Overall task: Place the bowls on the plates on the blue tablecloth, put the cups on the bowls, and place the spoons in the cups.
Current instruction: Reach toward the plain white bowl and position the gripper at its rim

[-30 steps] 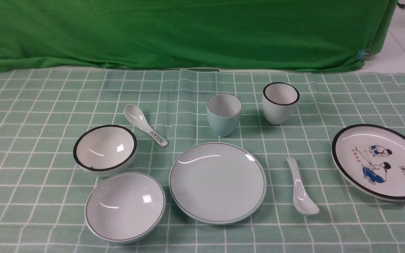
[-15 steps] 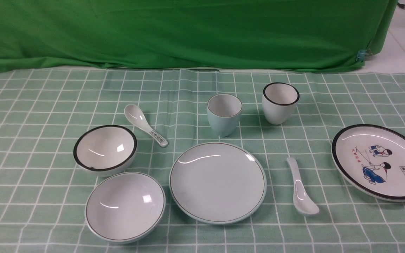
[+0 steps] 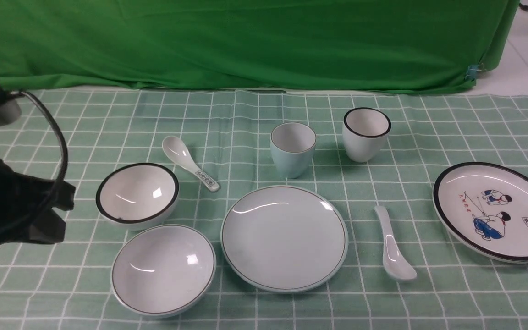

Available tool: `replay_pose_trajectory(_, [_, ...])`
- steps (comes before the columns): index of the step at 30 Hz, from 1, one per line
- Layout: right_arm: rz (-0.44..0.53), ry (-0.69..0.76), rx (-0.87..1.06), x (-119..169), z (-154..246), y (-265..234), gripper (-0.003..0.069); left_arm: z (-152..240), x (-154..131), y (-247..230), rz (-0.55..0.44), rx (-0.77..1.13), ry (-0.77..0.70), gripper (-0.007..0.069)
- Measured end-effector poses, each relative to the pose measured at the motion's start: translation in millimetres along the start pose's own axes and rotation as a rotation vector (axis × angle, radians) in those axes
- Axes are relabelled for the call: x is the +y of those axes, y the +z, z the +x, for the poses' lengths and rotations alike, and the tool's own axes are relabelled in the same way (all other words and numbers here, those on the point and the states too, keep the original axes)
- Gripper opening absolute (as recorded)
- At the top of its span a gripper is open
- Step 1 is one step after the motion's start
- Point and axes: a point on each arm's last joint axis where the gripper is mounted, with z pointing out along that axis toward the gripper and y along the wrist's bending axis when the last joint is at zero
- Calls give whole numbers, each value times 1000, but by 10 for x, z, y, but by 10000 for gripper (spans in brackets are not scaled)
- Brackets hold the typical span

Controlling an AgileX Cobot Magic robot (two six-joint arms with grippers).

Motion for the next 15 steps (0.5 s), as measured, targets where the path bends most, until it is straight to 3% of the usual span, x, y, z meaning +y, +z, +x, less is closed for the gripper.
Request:
replay_pose_trajectory(2, [-5,-46,114,65,-108,-3,29,-18,5,42,3,12,-2,1])
replay_pose_trajectory(6, [-41,-248,583,322,-441,159,26,-92,-46,268,10,64,31,1])
replay_pose_trajectory(11, [-93,-365,794,536,-497,496,27,-101,-287,570,-13,126,140,1])
replay_pose_trajectory(15, [-142,-416,877,665,-395,635,33,-112,-298,701,-65,152,139,8])
